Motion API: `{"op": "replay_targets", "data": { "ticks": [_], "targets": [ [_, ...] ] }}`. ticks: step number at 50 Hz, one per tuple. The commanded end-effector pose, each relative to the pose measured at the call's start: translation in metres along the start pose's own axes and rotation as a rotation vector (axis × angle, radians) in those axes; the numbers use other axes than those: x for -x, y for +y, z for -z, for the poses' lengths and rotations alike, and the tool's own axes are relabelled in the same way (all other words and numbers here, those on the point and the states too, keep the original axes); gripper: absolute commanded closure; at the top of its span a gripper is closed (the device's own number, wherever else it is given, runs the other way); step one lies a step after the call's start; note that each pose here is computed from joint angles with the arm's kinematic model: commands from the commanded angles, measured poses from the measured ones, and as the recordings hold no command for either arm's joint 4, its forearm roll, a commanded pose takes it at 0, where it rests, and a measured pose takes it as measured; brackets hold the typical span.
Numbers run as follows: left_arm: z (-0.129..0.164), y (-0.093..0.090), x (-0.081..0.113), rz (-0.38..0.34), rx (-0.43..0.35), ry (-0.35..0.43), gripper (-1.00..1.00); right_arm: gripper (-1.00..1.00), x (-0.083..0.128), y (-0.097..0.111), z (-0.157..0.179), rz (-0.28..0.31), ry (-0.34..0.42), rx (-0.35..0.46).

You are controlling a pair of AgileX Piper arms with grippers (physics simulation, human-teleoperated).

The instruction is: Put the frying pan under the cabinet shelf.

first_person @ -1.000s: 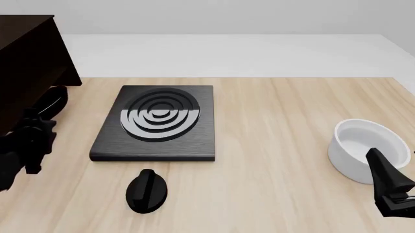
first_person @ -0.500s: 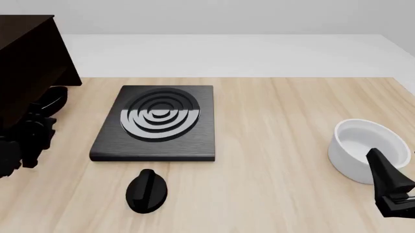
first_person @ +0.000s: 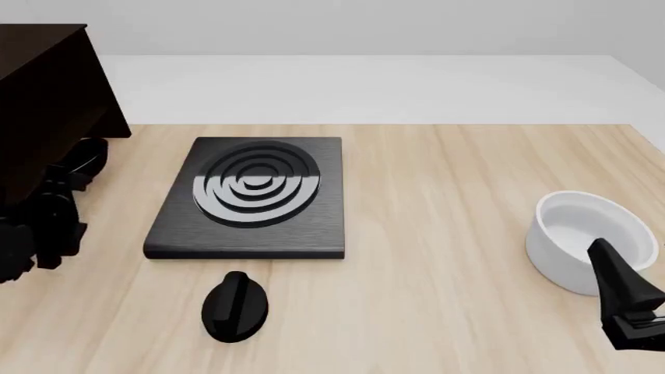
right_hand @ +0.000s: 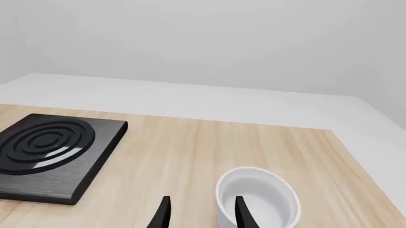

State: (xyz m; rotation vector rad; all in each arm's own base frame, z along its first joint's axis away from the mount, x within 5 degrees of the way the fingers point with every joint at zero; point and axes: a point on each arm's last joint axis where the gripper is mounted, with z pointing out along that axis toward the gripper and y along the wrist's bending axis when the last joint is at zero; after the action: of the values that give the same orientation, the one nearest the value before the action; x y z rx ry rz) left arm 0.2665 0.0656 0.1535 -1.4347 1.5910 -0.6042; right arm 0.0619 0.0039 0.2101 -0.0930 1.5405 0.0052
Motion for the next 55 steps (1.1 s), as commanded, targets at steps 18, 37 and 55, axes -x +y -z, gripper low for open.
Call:
{"op": "replay_targets", "data": {
  "ticks": [18,37,55],
  "targets": [
    [0.046,-0.022,0.022,0.039,-0.059,-0.084,-1.0,-1.0,0.001,0.0,0.004,-0.011,-0.02,-0.005],
    [0.131,-0.033,-0.008,-0.145,-0.123,0.033,-1.0,-1.0,0.003,-0.001,0.006,-0.035,-0.039,-0.016],
    [0.209,-0.033,-0.014,-0.256,-0.182,0.115,-1.0,-1.0,0.004,-0.001,0.006,-0.024,-0.039,-0.024]
  ]
}}
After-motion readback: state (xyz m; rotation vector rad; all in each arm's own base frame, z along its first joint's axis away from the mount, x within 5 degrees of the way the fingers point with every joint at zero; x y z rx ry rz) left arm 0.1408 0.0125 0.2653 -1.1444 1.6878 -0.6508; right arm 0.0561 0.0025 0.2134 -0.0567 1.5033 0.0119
